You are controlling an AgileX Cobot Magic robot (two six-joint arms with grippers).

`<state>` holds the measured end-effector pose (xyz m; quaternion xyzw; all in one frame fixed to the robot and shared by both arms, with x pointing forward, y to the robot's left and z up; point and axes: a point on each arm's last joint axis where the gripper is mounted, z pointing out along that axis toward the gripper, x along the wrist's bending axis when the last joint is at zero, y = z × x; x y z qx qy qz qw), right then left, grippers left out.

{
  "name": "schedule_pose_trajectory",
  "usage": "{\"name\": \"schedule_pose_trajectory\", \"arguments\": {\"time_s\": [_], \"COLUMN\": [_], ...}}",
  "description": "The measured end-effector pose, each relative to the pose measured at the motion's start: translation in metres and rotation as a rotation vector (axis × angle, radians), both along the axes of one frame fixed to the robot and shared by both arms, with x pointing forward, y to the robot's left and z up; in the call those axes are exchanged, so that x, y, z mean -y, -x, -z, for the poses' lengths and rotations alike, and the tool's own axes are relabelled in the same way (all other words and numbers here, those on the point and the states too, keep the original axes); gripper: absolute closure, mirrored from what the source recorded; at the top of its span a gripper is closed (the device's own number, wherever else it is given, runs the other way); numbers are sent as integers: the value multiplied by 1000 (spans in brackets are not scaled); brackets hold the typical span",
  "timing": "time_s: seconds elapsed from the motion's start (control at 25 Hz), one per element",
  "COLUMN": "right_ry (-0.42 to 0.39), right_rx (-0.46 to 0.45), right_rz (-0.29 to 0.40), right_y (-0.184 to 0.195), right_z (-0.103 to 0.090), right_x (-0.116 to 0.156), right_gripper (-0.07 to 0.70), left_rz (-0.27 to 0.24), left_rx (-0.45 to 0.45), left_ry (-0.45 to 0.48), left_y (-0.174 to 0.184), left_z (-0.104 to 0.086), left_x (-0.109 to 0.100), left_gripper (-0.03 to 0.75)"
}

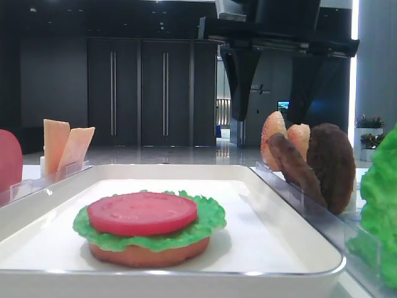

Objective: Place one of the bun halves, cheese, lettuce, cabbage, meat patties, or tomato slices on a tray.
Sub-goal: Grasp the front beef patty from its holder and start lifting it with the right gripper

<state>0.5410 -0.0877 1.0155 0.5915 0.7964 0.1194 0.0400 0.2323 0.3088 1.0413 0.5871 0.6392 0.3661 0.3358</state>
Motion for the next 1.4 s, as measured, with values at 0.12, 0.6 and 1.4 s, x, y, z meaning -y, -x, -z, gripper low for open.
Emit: {"name": "schedule_pose_trajectory", "arguments": {"time_s": [0.12, 0.6, 1.4], "right_ry": [7, 60, 129], "right_rx": [-12, -81, -46], "right_rz": [5, 7, 19], "right_y": [-1, -9, -12], "right_z": [5, 39, 39], "right_x": [-1, -6, 1], "right_gripper": [162, 164, 448], "left_rz": [0, 0, 0], "left_rx": [0, 0, 0], "left_ry": [0, 0, 0], "left_y": [0, 0, 0], "left_z": [0, 0, 0], "left_x": [0, 0, 0], "left_gripper": [198, 198, 199]}}
